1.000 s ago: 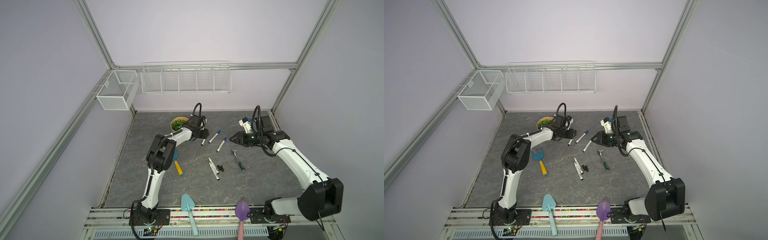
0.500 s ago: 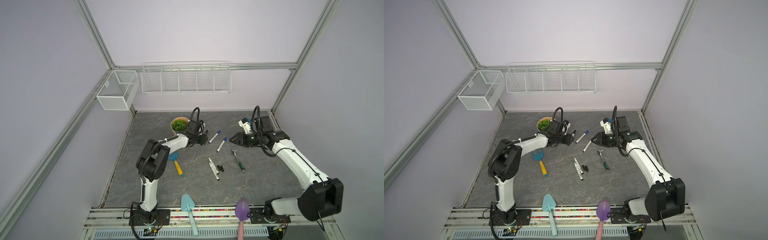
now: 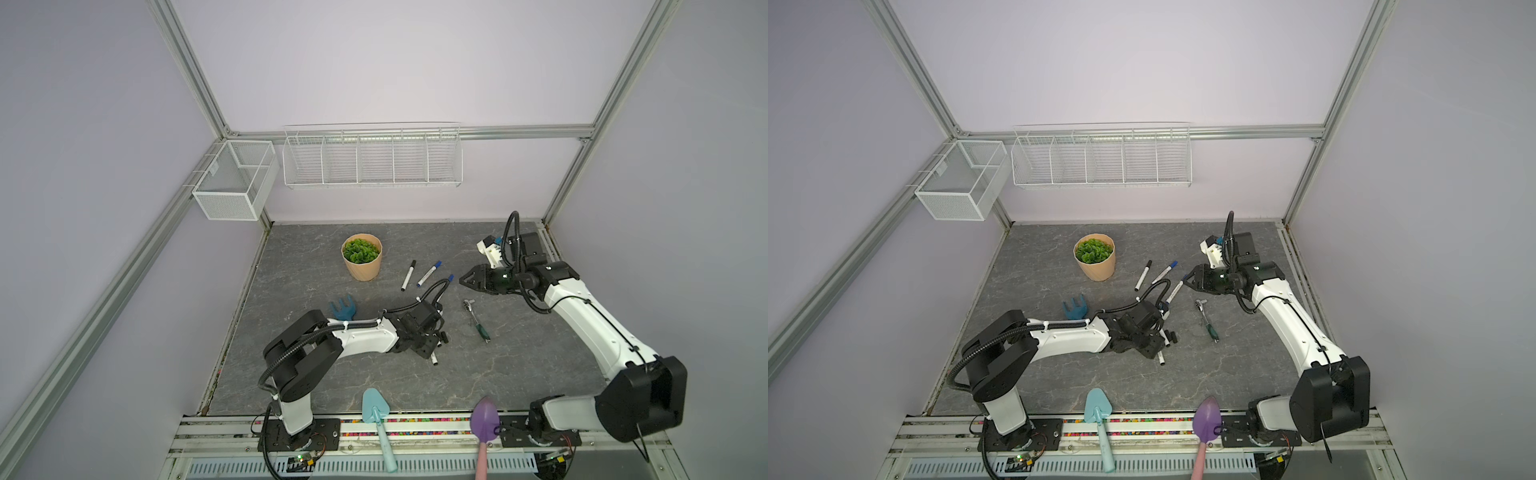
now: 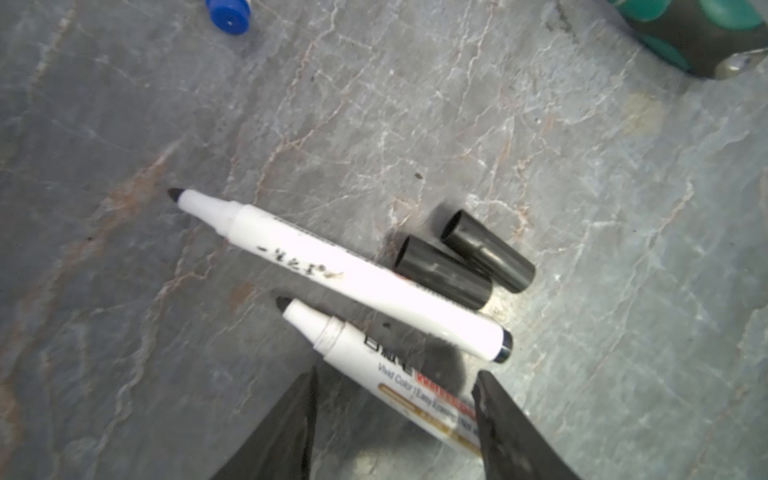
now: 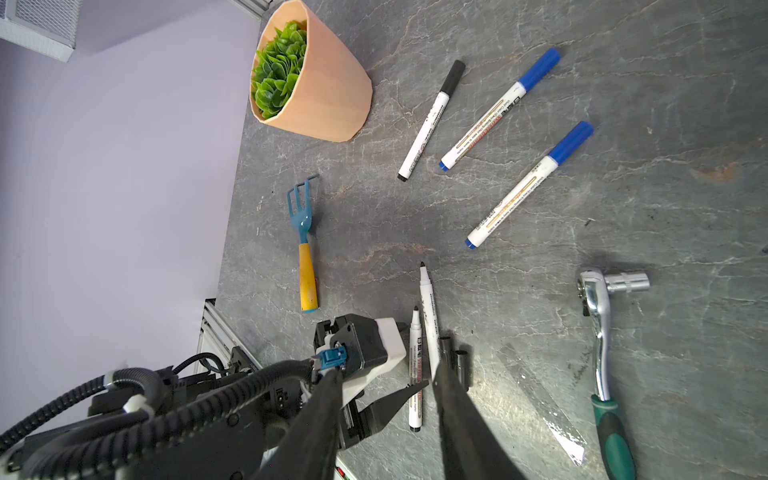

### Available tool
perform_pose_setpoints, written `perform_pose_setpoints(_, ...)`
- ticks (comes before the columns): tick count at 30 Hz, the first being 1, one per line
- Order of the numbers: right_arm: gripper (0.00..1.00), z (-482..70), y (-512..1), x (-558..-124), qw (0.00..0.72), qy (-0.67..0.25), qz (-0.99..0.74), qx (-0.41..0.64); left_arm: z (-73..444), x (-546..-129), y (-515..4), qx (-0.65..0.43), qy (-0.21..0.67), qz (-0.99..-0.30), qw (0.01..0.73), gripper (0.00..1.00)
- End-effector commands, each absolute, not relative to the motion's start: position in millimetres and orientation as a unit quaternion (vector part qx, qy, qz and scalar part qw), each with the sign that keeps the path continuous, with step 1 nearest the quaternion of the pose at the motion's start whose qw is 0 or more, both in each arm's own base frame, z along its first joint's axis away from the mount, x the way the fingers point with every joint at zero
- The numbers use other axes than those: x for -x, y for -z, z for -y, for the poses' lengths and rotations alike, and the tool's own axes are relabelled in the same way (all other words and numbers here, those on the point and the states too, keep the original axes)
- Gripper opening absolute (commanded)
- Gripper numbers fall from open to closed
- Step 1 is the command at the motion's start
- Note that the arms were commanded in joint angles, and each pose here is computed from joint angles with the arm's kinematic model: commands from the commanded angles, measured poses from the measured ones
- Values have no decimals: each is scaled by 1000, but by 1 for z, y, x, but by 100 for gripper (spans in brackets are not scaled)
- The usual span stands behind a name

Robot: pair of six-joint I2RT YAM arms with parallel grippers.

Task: Insert the pens into the pen caps

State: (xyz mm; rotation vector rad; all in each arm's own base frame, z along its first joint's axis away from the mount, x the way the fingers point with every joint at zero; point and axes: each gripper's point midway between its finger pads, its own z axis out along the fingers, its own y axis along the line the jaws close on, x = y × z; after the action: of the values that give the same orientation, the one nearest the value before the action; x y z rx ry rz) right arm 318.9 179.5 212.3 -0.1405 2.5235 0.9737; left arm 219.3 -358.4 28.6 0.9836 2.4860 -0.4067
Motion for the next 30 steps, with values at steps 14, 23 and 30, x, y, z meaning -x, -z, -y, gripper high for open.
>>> perform_pose_setpoints(14,41,-178,-215,-307,217,-350,-910,59,297,-208,-9,-284,8,-950,131,44)
perform_pose_setpoints(23,40,-175,-218,-311,230,-344,-909,49,274,-199,2,-247,-56,-964,74,16)
perform_pose_setpoints(30,40,-175,-224,-314,235,-345,-907,50,296,-230,-30,-244,-4,-961,131,0)
